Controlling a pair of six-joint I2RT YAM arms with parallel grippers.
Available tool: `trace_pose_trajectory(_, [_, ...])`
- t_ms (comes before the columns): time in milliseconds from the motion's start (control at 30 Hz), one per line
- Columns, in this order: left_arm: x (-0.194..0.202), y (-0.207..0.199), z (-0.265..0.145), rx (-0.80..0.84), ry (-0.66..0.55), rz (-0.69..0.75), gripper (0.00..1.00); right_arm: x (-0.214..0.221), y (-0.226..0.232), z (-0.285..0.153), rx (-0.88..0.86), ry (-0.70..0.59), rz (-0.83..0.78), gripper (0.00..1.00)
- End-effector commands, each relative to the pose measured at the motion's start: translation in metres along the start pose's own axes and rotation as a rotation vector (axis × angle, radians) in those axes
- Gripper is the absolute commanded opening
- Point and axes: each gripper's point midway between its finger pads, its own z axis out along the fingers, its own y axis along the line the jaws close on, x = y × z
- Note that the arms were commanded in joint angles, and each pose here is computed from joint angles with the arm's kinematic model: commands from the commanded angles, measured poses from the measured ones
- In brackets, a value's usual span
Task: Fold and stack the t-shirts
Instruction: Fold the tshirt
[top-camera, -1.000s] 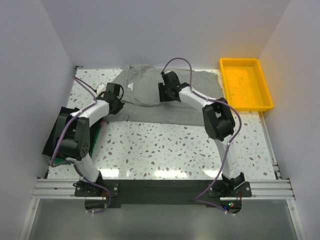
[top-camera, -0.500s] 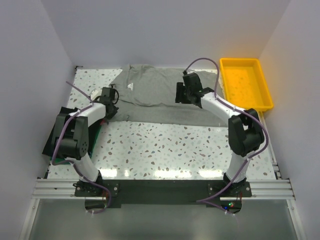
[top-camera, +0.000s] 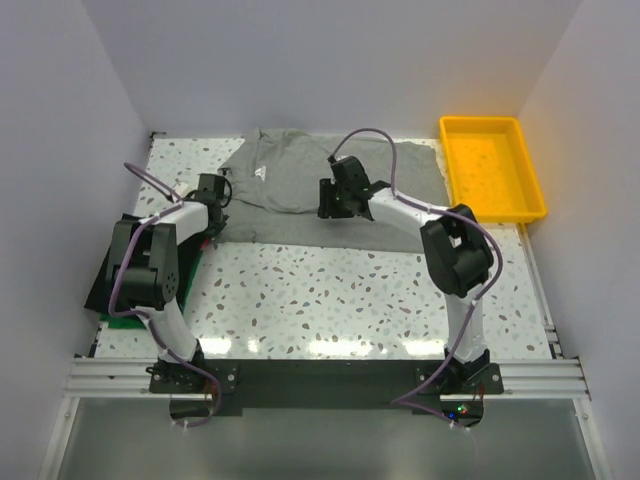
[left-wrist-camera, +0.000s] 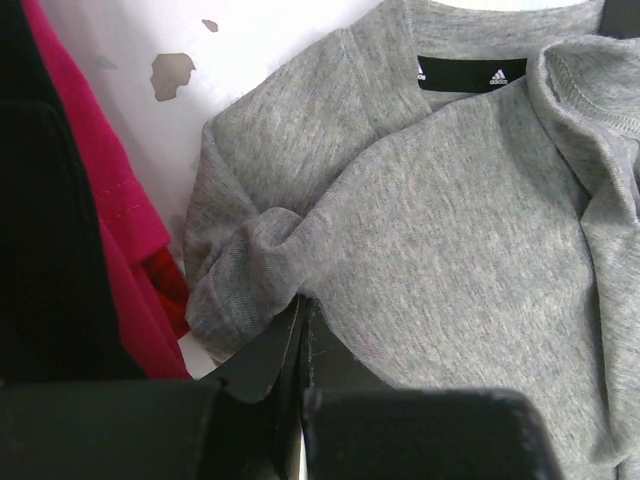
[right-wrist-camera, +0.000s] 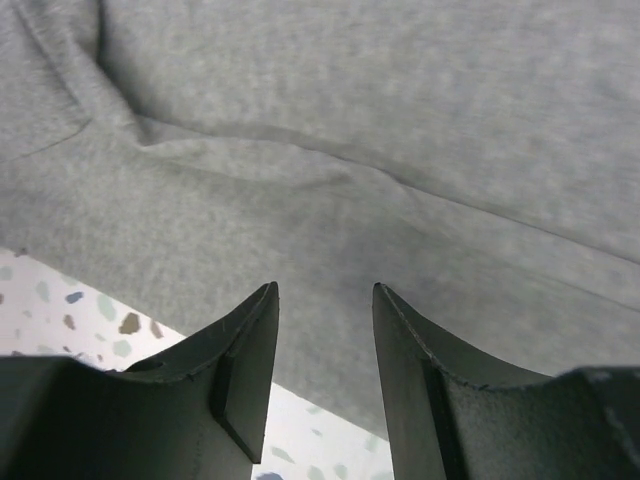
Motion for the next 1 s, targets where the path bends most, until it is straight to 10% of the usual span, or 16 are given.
trace_pose_trajectory(0, [0.001, 0.029, 0.008, -0.125, -0.011, 0.028, 0.01, -0.026, 0.036, 0.008, -0.121, -0.073, 0.025, 0.46])
trace_pose_trajectory(967, [-0.005, 0.022, 0.003, -0.087, -0.001, 0.019, 0.01, -0.061, 0.048, 0.071, -0.189, -0.155, 0.06, 0.41])
